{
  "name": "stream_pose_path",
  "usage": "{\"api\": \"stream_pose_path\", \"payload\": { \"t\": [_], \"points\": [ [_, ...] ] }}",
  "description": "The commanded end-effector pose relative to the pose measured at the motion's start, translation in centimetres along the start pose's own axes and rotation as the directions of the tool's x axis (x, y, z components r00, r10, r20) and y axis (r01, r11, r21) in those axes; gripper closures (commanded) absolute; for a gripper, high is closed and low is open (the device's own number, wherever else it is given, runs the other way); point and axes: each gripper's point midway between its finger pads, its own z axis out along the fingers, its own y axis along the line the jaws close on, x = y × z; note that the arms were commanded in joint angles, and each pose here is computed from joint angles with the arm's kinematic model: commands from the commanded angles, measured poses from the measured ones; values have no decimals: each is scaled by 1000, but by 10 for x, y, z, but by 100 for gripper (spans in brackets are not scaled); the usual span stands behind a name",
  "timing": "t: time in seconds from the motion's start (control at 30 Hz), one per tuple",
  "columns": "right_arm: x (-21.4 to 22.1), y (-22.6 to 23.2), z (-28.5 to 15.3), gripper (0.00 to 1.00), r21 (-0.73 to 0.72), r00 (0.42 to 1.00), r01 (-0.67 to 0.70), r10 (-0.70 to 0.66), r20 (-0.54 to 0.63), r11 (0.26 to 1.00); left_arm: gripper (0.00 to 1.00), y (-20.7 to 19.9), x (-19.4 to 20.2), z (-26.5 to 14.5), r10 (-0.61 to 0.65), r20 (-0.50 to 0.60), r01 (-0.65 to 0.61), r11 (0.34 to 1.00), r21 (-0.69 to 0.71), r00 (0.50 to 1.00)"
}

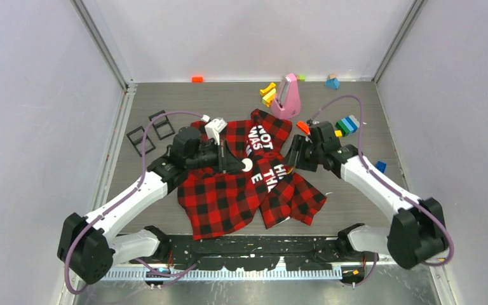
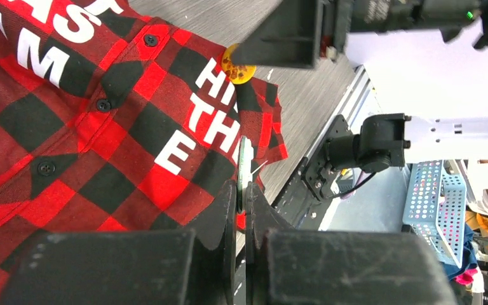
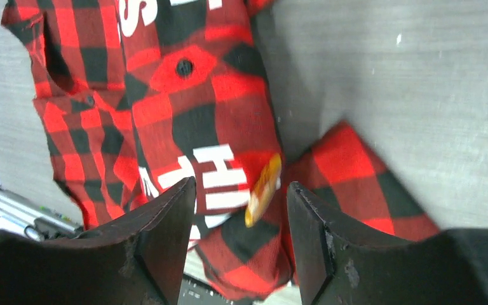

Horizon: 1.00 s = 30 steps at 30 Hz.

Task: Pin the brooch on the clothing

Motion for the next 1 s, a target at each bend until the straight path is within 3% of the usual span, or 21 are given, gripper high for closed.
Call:
{"api": "stream_pose_path", "payload": {
  "t": [0.0,0.2,0.33,0.5,0.67,0.73,0.9,0.97],
  "points": [
    [8,14,-41,42,-83,995,-83,87,54,993,100,-17,-25,14,-12,113,7,999,47,994],
    [37,9,-65,47,-138,981,-175,184,55,975,100,-32,-7,41,59,72,-58,998,-26,996],
    [58,-4,-56,54,-108,977,-211,212,6,972,100,-42,-9,61,58,75,-57,998,-18,995],
    [63,6,-40,66,-190,969,-247,248,-22,950,100,-55,-8,81,63,77,-63,998,1,995],
    [69,5,-28,69,-193,964,-264,258,-58,945,100,-53,1,93,60,48,-58,998,-38,997],
    [68,6,-26,73,-199,963,-268,262,-53,943,100,-50,5,98,66,34,-64,996,-58,997],
    [62,8,-31,95,-219,966,-256,259,-19,941,100,-44,22,109,78,-7,-78,992,-99,997],
    [62,8,-35,99,-219,970,-239,242,-10,946,100,-42,31,115,83,-32,-86,990,-116,996]
  ]
}}
